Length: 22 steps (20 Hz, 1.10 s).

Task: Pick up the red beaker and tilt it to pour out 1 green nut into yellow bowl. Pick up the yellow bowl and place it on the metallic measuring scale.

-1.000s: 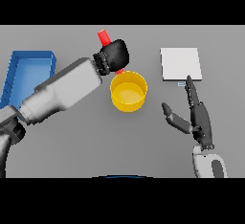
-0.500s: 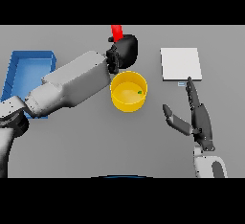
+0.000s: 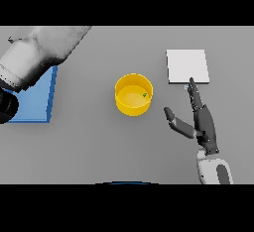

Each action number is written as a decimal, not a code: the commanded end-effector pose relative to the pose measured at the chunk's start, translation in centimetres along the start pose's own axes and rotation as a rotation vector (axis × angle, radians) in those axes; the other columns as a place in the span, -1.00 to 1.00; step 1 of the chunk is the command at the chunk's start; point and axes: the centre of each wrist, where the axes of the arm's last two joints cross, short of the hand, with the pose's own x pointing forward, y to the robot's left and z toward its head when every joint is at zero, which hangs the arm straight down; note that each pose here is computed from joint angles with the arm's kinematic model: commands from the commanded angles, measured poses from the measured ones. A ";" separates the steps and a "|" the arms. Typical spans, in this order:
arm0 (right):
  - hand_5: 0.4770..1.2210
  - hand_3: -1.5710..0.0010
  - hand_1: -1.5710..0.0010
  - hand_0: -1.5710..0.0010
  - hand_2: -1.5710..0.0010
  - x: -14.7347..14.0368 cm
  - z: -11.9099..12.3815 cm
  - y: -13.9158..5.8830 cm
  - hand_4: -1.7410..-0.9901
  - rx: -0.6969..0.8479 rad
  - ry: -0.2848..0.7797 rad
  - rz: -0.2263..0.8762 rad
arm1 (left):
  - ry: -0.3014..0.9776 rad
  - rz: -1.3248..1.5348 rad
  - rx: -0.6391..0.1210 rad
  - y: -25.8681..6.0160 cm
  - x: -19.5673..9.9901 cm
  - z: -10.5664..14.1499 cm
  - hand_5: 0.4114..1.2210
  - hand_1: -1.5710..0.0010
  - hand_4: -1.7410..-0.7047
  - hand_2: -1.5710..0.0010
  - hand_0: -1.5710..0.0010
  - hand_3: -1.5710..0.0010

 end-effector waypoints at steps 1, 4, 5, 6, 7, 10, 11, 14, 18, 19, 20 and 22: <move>-0.77 1.00 1.00 1.00 1.00 0.2 -0.3 0.1 0.70 0.006 -0.010 0.007 | 0.044 0.118 -0.023 -0.5 -1.7 0.2 1.00 -1.00 -0.98 -1.00 -1.00 -1.00; -0.73 1.00 1.00 1.00 1.00 -0.2 -0.1 0.1 0.69 0.018 -0.018 0.010 | 0.226 0.600 -0.077 -5.2 -7.3 2.3 1.00 -1.00 -0.99 -1.00 -1.00 -0.92; -0.73 1.00 1.00 1.00 1.00 -0.1 -0.3 0.1 0.67 0.020 -0.012 0.007 | 0.269 0.755 -0.084 -7.1 -8.7 3.2 1.00 -1.00 -0.99 -1.00 -1.00 -0.92; -0.72 1.00 1.00 1.00 1.00 -0.1 -0.2 0.2 0.67 0.024 -0.016 0.003 | 0.307 0.896 -0.079 -9.4 -10.0 4.3 1.00 -1.00 -0.99 -1.00 -1.00 -0.93; -0.70 1.00 1.00 1.00 1.00 -0.1 -0.3 -0.1 0.65 0.022 -0.030 0.021 | 0.342 0.998 -0.074 -11.5 -10.5 5.1 1.00 -1.00 -0.99 -1.00 -1.00 -0.95; -0.65 1.00 1.00 1.00 1.00 -0.1 -0.4 0.0 0.64 0.035 -0.019 0.041 | 0.492 1.274 -0.065 -18.0 -10.1 7.3 1.00 -1.00 -1.00 -1.00 -1.00 -0.97; -0.63 1.00 1.00 1.00 1.00 -0.4 -0.6 -0.1 0.62 0.034 -0.006 0.051 | 0.552 1.334 -0.088 -19.9 -9.4 7.9 1.00 -1.00 -1.00 -1.00 -1.00 -0.98; -0.60 1.00 1.00 1.00 1.00 -0.4 -0.9 -0.2 0.59 0.044 -0.014 0.058 | 0.730 1.457 -0.136 -24.4 -6.1 8.8 1.00 -1.00 -1.00 -1.00 -1.00 -0.99; -0.52 1.00 1.00 1.00 1.00 -0.3 -0.6 -0.1 0.62 0.061 -0.025 0.043 | 0.927 1.660 -0.184 -28.6 -2.4 10.6 1.00 -1.00 -1.00 -1.00 -1.00 -1.00; -0.51 1.00 1.00 1.00 1.00 -0.3 -0.4 -0.1 0.63 0.066 -0.025 0.049 | 0.950 1.692 -0.186 -29.4 -1.5 11.2 1.00 -1.00 -1.00 -1.00 -1.00 -1.00; -0.50 1.00 1.00 1.00 1.00 -0.5 -0.4 -0.2 0.64 0.065 -0.015 0.043 | 0.962 1.726 -0.188 -30.0 -0.3 11.5 1.00 -1.00 -1.00 -1.00 -1.00 -1.00; -0.47 1.00 1.00 1.00 1.00 -0.5 -0.2 -0.2 0.60 0.065 -0.020 0.040 | 0.986 1.760 -0.198 -31.3 2.6 12.7 1.00 -1.00 -1.00 -1.00 -1.00 -1.00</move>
